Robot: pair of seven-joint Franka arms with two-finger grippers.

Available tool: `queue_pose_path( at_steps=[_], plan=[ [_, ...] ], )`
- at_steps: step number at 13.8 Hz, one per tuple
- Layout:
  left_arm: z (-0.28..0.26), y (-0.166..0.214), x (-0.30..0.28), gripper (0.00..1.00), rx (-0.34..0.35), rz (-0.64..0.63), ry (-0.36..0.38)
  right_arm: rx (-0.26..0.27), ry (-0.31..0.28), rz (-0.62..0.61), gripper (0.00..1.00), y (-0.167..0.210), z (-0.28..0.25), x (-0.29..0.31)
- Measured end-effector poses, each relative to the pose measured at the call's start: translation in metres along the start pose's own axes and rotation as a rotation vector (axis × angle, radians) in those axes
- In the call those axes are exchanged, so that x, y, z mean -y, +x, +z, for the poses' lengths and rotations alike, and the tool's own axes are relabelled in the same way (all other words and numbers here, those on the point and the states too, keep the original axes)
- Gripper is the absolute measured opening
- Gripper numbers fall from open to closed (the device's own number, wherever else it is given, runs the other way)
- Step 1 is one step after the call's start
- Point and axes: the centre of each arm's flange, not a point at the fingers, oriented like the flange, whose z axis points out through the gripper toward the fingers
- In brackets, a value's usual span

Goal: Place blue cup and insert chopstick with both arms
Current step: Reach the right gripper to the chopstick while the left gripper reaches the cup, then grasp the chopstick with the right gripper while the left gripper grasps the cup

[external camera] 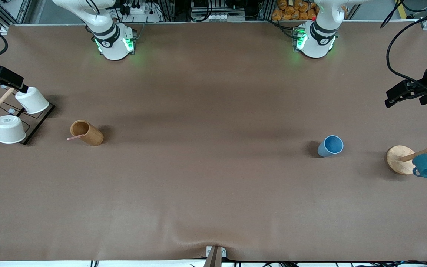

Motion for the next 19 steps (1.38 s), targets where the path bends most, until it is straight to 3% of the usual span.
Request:
queue_pose_path(
  at_steps=[6,10,13,19],
  plan=[
    [0.035,0.001,0.005,1.00,0.078,-0.007,0.007,0.121,-0.011,0.005,1.00,0.041,0.070,0.001],
    [0.101,0.007,0.019,1.00,0.083,-0.031,0.006,0.194,-0.020,0.010,1.00,0.080,0.141,0.001],
    [0.160,0.011,0.040,1.00,0.061,-0.033,0.000,0.231,-0.029,0.013,1.00,0.103,0.192,0.000],
    [0.248,0.031,0.018,1.00,0.006,0.002,-0.019,0.307,-0.047,0.013,1.00,0.123,0.262,0.000]
  ],
)
